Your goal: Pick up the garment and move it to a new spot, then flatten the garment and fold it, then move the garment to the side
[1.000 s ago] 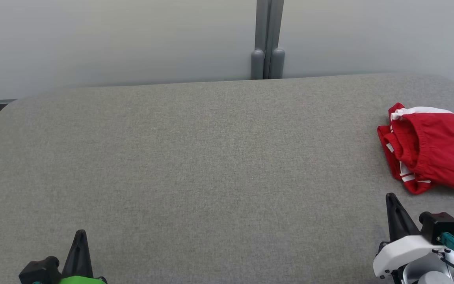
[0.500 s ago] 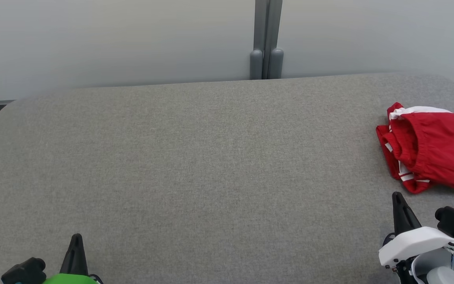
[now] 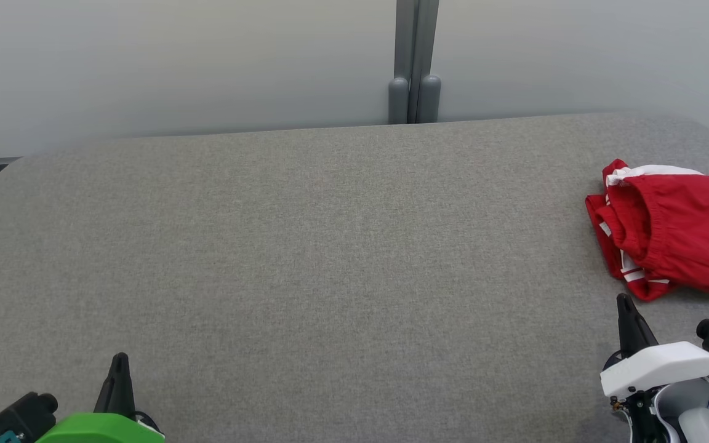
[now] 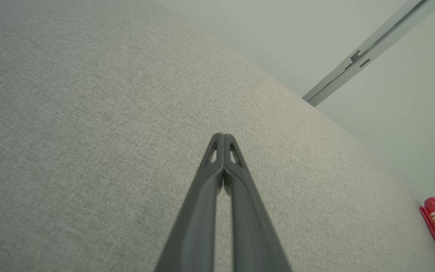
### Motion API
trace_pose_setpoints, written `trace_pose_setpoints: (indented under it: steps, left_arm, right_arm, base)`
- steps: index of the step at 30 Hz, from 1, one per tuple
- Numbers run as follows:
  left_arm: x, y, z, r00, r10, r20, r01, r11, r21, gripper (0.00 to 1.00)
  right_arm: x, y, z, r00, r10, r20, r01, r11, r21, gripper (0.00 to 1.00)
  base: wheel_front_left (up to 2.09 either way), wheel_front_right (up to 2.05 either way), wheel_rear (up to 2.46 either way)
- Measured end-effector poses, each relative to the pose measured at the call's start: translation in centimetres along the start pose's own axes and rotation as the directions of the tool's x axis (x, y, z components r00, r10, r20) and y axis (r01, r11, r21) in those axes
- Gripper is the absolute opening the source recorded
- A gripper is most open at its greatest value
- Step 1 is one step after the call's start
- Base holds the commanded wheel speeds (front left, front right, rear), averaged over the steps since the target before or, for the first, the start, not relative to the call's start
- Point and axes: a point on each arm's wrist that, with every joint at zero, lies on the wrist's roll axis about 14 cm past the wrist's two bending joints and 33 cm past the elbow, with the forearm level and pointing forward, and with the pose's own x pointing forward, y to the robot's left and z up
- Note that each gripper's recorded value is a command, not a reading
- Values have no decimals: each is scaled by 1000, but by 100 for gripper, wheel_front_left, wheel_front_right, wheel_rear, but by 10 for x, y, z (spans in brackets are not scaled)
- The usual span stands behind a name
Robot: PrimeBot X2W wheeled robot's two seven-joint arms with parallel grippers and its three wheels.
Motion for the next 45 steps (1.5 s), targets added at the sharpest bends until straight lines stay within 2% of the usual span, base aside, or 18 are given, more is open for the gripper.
trace_pose_setpoints:
  steps: [11,21,34,45]
  left_arm:
    - [6,-6,1,1000,-17,-20,14,989,-145,0]
    - [12,-11,4,999,-38,-27,30,961,-273,0]
    - [18,-20,9,996,-79,-34,57,899,-435,0]
    - [23,-28,16,993,-116,-25,82,826,-557,0]
  right_arm:
    - [3,-3,4,1000,-10,-13,12,986,167,0]
    - [6,-2,7,1000,-9,-18,14,946,323,0]
    - [10,-2,16,1000,2,-12,4,865,502,0]
    - [13,3,25,1000,27,12,-28,762,647,0]
  base:
    - [0,0,0]
    - [0,0,0]
    - [0,0,0]
    - [0,0,0]
